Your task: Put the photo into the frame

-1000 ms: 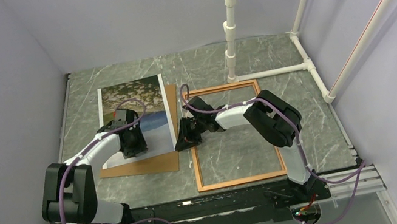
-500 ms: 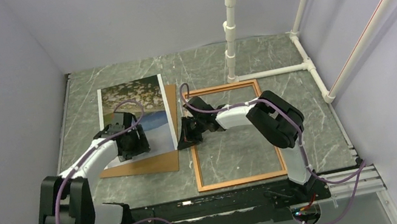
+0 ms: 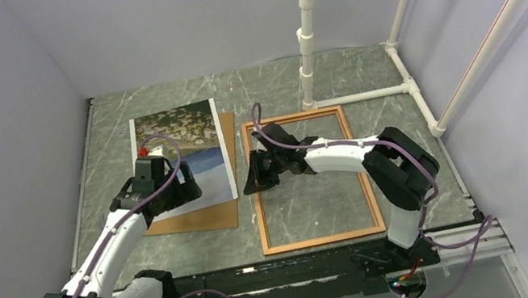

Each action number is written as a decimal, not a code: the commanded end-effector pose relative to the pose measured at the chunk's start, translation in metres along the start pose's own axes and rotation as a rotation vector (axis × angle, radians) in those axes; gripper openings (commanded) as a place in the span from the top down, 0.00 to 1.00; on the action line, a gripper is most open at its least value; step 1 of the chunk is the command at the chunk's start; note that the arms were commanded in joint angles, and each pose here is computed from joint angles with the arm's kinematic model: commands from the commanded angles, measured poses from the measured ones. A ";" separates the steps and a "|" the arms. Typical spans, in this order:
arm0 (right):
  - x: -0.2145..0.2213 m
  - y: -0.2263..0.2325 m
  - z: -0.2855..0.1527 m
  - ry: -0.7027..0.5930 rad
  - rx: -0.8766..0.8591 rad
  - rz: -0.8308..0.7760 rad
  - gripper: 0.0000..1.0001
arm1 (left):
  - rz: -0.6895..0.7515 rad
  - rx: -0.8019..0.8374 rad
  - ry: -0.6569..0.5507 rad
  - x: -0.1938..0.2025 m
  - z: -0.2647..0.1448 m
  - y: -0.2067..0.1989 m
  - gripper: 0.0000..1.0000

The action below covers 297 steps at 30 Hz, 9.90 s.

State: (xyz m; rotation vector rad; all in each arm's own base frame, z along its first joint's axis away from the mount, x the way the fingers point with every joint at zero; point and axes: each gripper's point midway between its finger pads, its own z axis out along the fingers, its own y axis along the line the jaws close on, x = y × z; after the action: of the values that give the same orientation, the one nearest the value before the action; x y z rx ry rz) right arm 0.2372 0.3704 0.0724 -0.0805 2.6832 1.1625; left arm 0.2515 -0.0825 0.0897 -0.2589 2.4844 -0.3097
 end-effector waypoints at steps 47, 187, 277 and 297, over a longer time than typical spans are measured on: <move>0.034 -0.008 -0.061 -0.035 0.056 -0.055 1.00 | -0.117 0.250 -0.057 0.006 -0.047 -0.041 0.11; 0.046 -0.055 -0.173 -0.184 1.068 -0.390 1.00 | -0.116 0.330 -0.077 0.009 -0.065 -0.107 0.01; -0.016 -0.052 -0.198 -0.364 0.325 -0.082 0.07 | -0.123 0.869 0.267 0.064 -0.027 -0.191 1.00; -0.020 -0.048 -0.211 -0.388 0.317 -0.092 0.07 | 0.013 0.756 0.328 0.078 -0.022 -0.195 1.00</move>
State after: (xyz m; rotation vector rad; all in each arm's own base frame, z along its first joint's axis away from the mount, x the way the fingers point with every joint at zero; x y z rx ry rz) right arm 0.2192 0.1820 0.1635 0.0801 2.5077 0.6111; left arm 0.1926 -0.2846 0.1056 0.0891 2.5031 -1.3632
